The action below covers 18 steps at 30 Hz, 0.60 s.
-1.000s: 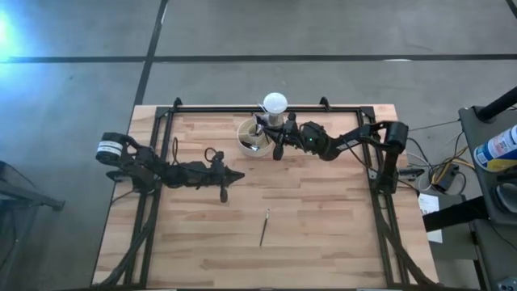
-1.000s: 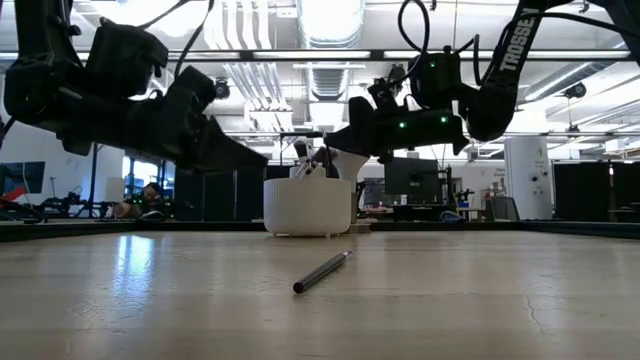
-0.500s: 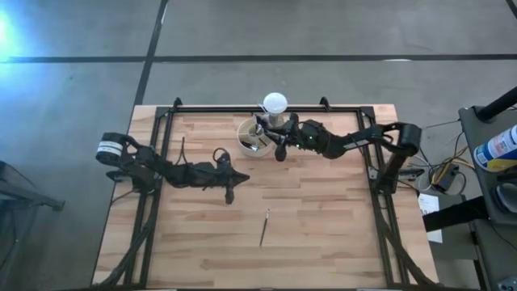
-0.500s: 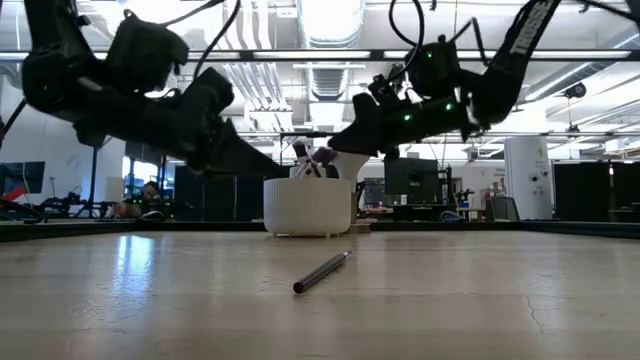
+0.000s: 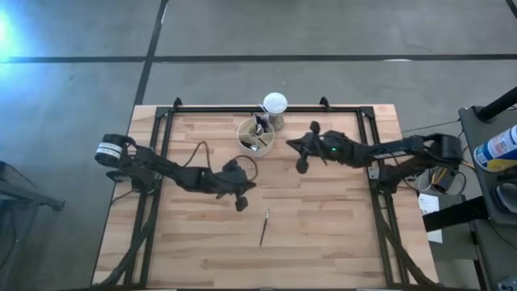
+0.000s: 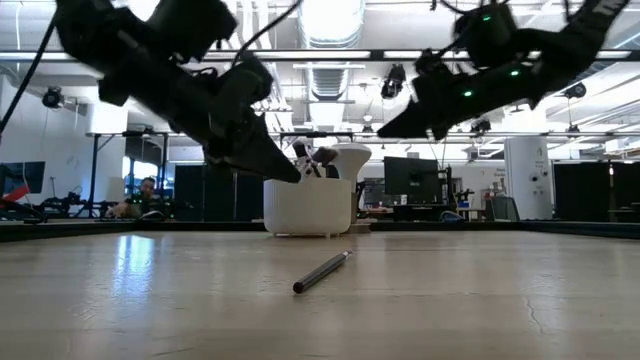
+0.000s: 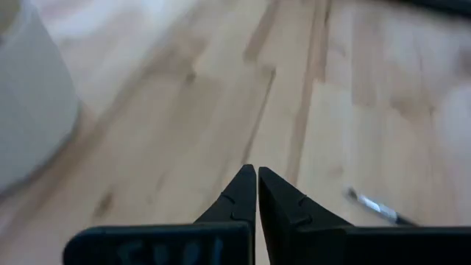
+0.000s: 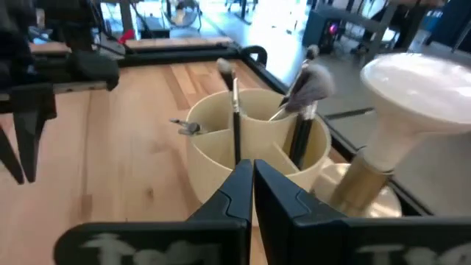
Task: Put items in baskets/containers
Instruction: Put the black eyeshadow brush into the white organizer
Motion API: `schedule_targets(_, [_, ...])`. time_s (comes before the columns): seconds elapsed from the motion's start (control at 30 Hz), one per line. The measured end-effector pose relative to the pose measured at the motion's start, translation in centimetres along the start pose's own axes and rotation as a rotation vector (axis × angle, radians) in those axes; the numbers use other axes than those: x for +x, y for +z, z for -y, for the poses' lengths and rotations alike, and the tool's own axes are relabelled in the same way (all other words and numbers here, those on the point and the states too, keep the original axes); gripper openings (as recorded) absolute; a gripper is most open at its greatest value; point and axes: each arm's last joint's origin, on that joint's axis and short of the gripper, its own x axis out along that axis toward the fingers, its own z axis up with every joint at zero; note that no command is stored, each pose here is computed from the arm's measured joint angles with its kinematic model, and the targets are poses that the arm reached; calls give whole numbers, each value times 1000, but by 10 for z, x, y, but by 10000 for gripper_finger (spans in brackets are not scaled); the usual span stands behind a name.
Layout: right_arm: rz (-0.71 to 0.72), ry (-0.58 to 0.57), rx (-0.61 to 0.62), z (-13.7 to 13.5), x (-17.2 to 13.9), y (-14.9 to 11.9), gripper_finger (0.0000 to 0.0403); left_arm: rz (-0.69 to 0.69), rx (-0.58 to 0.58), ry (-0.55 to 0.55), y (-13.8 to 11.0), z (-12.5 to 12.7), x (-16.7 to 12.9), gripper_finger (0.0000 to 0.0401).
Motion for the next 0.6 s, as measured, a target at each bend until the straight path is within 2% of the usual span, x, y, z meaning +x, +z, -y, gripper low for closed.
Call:
schedule_targets(0.1, [34, -8, -2, 3, -18, -1, 8, -96, -18, 21, 7, 14, 0, 24])
schedule_targets(0.2, [73, -50, -3, 6, -33, -1, 8, -122, -54, 88, 10, 28, -1, 50])
schedule_targets(0.33, [138, -60, -5, 9, -52, 2, 8, -159, -134, 115, 16, 44, 3, 93])
schedule_targets(0.47, [193, -62, 4, 11, -67, 3, 8, -247, -215, 155, 12, 54, 16, 128])
schedule_targets(0.6, [230, -63, 12, 12, -77, 1, 8, -330, -264, 122, 9, 65, 37, 149])
